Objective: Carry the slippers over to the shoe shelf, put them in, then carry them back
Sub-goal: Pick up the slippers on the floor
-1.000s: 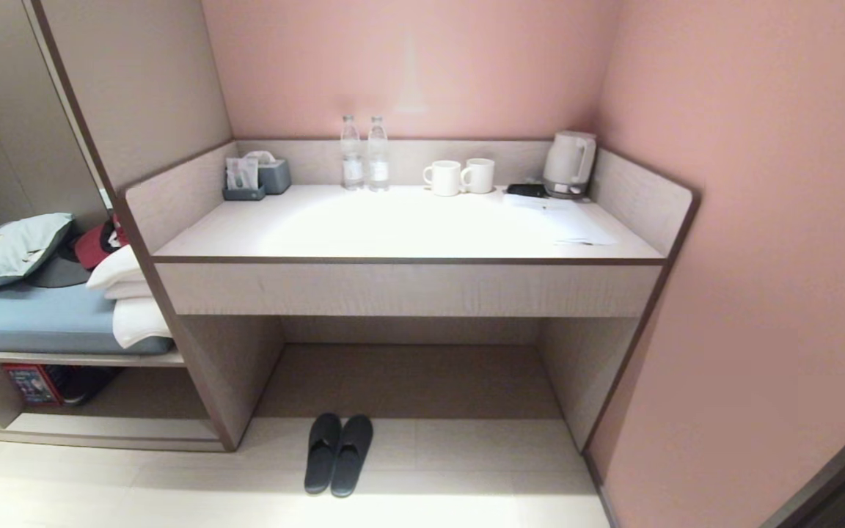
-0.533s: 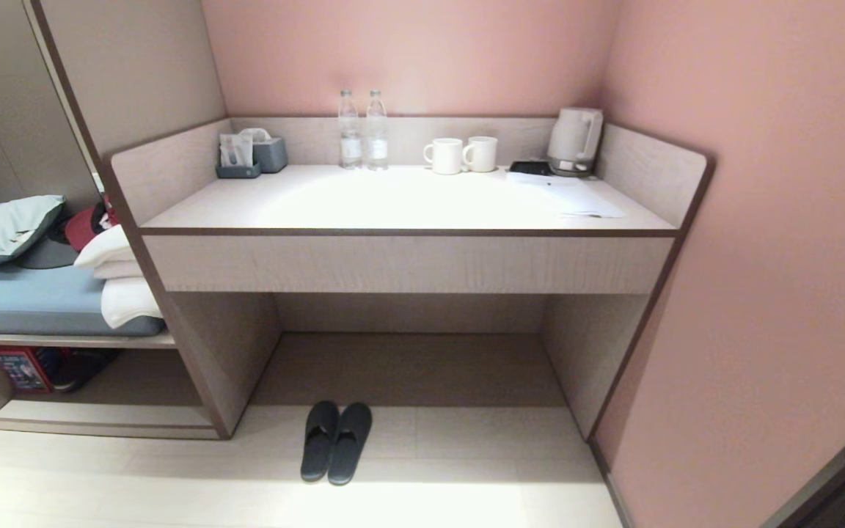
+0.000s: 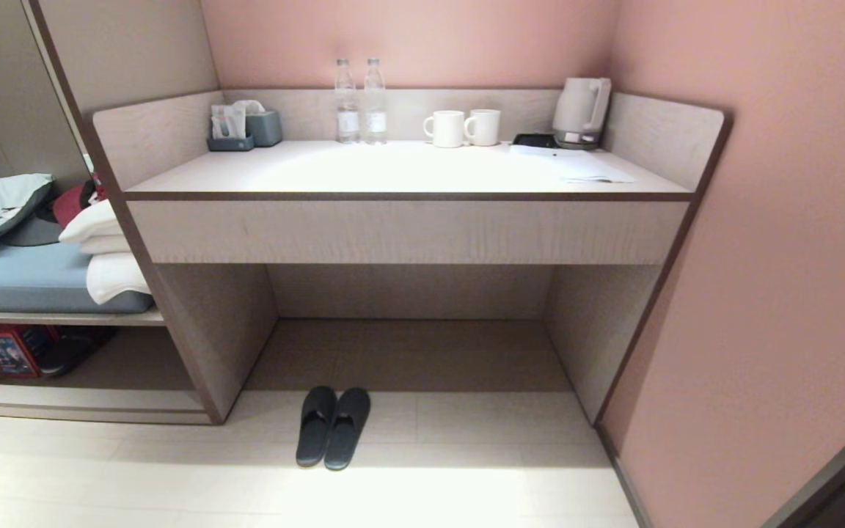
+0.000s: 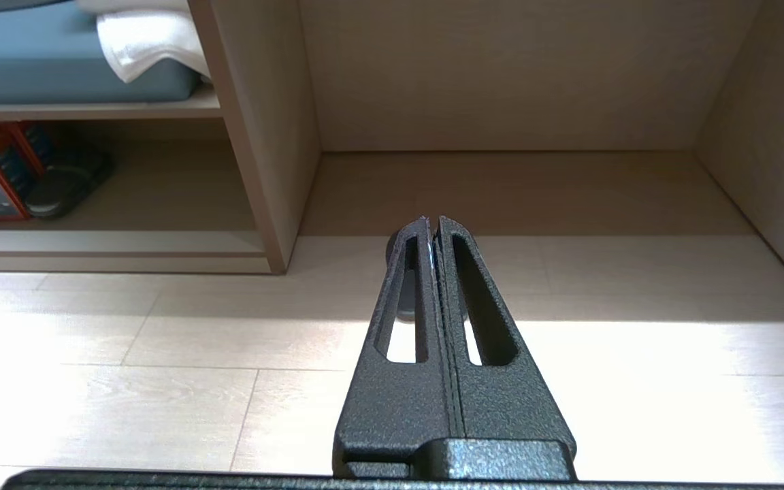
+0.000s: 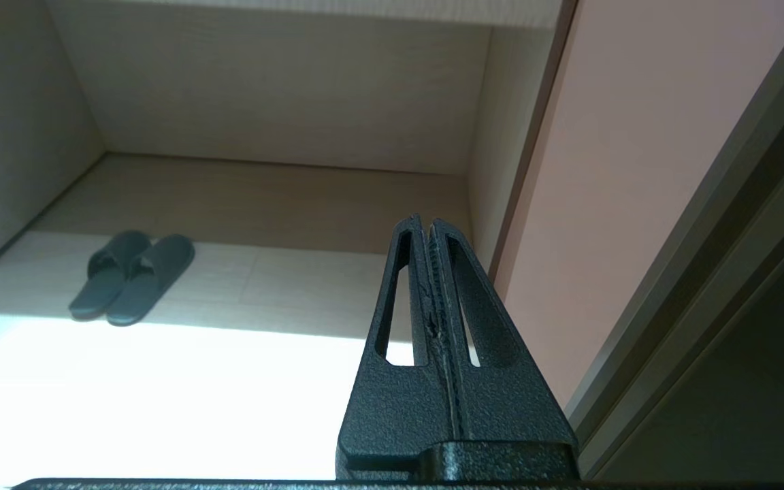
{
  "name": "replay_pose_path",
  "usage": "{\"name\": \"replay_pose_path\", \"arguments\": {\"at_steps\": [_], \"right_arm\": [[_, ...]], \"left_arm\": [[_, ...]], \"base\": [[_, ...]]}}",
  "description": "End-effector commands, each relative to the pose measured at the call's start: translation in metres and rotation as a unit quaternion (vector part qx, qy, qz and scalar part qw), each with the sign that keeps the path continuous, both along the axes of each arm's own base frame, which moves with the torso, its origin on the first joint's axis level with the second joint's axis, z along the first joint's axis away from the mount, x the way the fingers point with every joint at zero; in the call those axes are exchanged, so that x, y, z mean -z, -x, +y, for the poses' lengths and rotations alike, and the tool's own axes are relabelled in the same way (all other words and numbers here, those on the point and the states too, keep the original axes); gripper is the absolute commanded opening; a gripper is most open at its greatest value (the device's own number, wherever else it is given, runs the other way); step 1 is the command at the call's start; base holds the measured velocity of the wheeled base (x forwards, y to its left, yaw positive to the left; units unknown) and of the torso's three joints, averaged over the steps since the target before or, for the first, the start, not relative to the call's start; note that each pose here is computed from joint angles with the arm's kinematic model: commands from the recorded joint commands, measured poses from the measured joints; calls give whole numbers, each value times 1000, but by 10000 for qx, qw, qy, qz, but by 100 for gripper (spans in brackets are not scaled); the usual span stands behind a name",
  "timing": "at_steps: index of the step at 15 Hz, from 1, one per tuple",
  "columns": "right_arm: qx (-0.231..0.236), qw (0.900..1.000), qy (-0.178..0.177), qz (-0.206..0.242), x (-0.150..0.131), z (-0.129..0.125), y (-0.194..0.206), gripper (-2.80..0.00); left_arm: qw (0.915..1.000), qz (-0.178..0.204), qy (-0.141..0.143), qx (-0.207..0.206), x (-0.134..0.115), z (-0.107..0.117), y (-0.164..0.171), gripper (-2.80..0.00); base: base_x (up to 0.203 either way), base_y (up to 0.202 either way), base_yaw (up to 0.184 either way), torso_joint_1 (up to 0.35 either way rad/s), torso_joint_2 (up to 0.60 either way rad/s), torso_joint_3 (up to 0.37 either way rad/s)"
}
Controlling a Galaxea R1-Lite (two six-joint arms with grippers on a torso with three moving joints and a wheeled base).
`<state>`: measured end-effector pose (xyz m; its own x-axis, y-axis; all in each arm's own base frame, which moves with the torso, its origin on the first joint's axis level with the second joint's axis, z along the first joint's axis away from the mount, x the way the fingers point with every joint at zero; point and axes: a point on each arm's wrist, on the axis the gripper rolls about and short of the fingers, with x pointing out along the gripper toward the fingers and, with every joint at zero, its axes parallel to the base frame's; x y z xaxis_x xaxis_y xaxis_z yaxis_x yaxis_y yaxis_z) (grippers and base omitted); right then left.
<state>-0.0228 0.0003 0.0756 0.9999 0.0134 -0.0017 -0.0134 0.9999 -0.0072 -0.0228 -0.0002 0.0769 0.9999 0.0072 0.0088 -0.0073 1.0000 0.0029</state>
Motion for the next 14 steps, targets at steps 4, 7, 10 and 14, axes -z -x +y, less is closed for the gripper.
{"name": "replay_pose_path", "arguments": {"at_steps": [4,7,10,14], "right_arm": [[-2,10000,2,7,0,0,0,-280],[-2,10000,2,7,0,0,0,-280],[-2,10000,2,0,0,0,0,-280],[5,10000,-17,-1,0,0,0,-280]], "left_arm": [[10000,-2,-1,-2,0,0,0,-280],[10000,-2,-1,-2,0,0,0,-280],[10000,-2,-1,-2,0,0,0,-280],[10000,-2,-1,-2,0,0,0,-280]], "base": [[0,0,0,-70,368,297],[0,0,0,-7,75,62],[0,0,0,-2,10,7],[0,0,0,0,0,0]]}}
